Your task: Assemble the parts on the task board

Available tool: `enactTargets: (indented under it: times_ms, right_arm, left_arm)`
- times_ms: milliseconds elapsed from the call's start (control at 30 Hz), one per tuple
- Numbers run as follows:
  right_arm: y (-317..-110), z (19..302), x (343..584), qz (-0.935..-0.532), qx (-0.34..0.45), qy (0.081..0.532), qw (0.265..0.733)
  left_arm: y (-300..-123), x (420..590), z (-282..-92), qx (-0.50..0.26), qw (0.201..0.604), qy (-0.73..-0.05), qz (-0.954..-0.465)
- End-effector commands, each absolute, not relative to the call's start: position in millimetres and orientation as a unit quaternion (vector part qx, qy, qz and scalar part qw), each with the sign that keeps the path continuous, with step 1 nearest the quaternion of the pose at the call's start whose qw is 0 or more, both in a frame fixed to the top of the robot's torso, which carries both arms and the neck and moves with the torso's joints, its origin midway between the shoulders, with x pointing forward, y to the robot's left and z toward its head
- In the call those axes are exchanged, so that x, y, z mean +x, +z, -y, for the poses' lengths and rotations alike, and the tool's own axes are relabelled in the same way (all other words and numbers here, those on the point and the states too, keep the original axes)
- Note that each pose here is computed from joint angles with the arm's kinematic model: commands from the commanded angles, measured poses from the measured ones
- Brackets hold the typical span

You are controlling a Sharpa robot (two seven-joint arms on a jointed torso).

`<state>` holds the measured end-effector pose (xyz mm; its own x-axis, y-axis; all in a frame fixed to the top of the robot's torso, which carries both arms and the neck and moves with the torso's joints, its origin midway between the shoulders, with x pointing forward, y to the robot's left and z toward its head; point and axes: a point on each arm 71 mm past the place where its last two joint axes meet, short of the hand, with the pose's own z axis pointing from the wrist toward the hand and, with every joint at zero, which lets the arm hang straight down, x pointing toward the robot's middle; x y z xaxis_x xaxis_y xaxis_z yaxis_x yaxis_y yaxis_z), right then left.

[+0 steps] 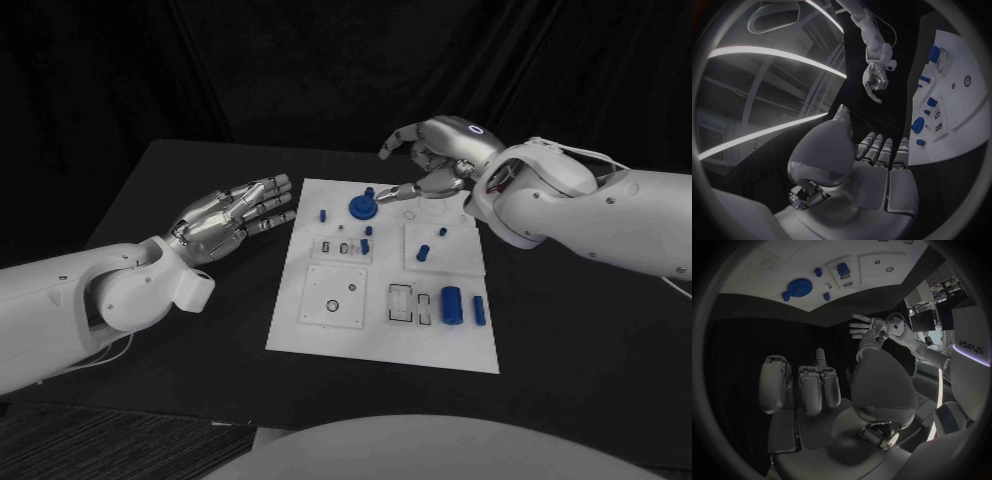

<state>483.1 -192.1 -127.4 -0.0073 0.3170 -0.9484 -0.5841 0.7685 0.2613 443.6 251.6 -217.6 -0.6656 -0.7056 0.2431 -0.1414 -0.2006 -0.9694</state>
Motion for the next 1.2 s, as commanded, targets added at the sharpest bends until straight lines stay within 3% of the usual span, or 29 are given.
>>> enactTargets:
  times_ms: [33,400,533,700,933,1200]
  right_arm:
    - [-116,204,481,-0.610,-0.074,0.330,0.716]
    - [-117,222,484,-0.656,-0.020,0.315,0.685]
    - [-120,220,485,-0.667,-0.012,0.314,0.676]
    - [-125,221,485,-0.679,-0.001,0.312,0.664]
    - [-136,220,485,-0.695,0.008,0.308,0.649]
    - [-136,222,485,-0.686,0.017,0.309,0.659]
  left_arm:
    - [-204.3,449.2,-249.7,-0.315,0.264,-0.687,-0.600]
    - [-139.0,479.9,-242.9,-0.182,0.384,-0.635,-0.645]
    - [-116.1,494.4,-239.3,-0.096,0.434,-0.567,-0.694]
    - [-100.3,503.9,-228.8,0.019,0.471,-0.472,-0.745]
    - [-81.5,514.3,-202.8,0.123,0.452,-0.343,-0.814]
    - [-82.3,532.3,-164.6,0.154,0.402,-0.219,-0.876]
